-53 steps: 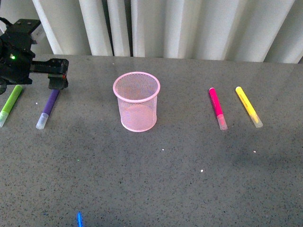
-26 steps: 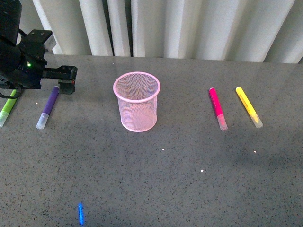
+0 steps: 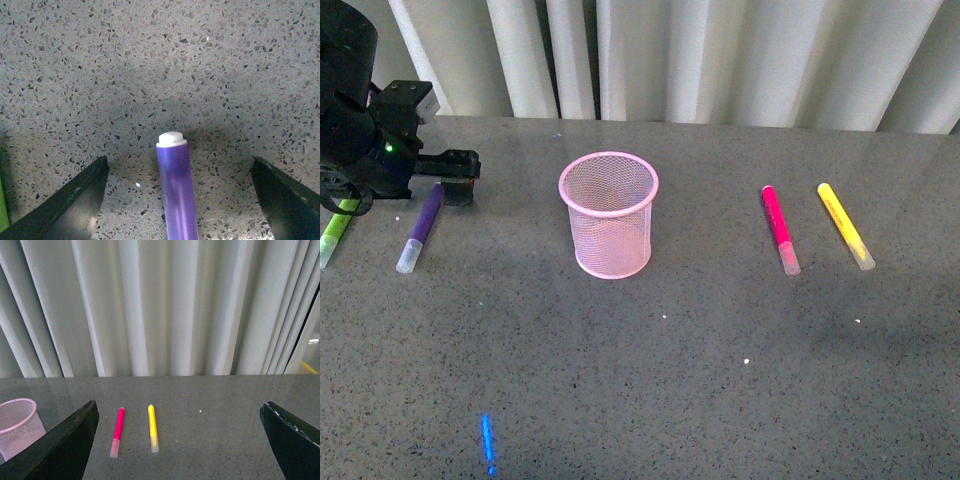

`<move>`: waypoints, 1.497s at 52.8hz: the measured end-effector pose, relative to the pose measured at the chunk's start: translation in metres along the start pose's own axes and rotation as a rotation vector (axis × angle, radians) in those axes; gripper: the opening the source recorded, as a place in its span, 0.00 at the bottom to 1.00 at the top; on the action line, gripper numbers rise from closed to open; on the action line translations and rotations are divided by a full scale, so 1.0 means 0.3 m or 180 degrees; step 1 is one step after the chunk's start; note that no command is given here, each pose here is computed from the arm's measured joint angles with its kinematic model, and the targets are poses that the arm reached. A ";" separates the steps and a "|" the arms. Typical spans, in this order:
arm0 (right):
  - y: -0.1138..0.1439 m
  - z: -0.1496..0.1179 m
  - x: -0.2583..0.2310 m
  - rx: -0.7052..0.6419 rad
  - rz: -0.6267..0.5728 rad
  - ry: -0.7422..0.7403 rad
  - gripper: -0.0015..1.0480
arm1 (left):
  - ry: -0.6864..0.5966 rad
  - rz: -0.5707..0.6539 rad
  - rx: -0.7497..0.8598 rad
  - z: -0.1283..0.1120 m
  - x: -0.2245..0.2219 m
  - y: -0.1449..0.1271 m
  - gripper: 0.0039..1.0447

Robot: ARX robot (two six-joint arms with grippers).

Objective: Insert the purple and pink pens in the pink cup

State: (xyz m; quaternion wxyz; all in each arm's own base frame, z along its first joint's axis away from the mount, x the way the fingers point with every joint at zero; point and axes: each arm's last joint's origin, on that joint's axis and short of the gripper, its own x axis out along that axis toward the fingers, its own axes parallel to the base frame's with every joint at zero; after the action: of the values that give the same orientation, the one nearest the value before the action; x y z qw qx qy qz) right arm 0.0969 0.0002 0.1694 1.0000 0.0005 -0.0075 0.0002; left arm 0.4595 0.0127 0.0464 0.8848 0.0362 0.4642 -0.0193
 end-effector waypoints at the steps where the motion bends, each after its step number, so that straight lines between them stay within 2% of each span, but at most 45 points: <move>1: 0.000 0.000 0.000 0.0000 0.0000 0.0000 0.93 | 0.0001 0.0001 -0.0004 0.000 0.000 0.000 0.79; 15: 0.000 0.000 0.000 0.0000 0.0000 0.0000 0.93 | 0.0036 0.0015 -0.0075 0.000 0.001 -0.005 0.43; 16: 0.000 0.000 0.000 0.0000 0.0000 0.0000 0.93 | 0.0037 0.0013 -0.0085 0.000 0.001 -0.007 0.38; 25: 0.000 0.000 0.000 0.0000 0.0000 0.0000 0.93 | 0.0031 -0.0003 -0.0163 -0.004 0.002 -0.020 0.13; 36: 0.000 0.000 0.000 0.0000 0.0000 0.0000 0.93 | -0.0127 -0.0118 -0.0347 -0.019 -0.026 -0.043 0.12; 42: 0.000 0.000 0.000 0.0000 0.0000 0.0000 0.93 | -0.0380 -0.0243 -0.0479 0.002 -0.100 -0.062 0.12; 48: 0.000 0.000 0.000 0.0000 0.0000 0.0000 0.93 | -0.0902 -0.0301 -0.0567 0.072 -0.219 -0.070 0.12; 52: 0.000 0.000 0.000 0.0000 0.0000 0.0000 0.93 | -0.1538 -0.0424 -0.0698 0.143 -0.359 -0.089 0.12; 59: 0.000 0.000 0.000 0.0000 0.0000 0.0000 0.93 | -0.2396 -0.0622 -0.0969 0.184 -0.540 -0.148 0.12; 64: 0.000 0.000 0.000 0.0000 0.0000 0.0000 0.93 | -0.2718 -0.0785 -0.1142 0.171 -0.593 -0.220 0.12; 67: 0.000 0.000 0.000 0.0000 0.0000 0.0000 0.93 | -0.2835 -0.0860 -0.1206 0.134 -0.588 -0.290 0.12; 79: 0.000 0.000 0.000 0.0000 0.0000 0.0000 0.93 | -0.2891 -0.1028 -0.1176 0.018 -0.518 -0.489 0.12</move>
State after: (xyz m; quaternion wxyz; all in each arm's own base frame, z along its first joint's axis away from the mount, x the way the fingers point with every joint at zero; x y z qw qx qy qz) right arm 0.0969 0.0002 0.1694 1.0000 0.0005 -0.0075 0.0002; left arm 0.3655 -0.1337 0.1705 0.9745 -0.2049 0.0284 -0.0872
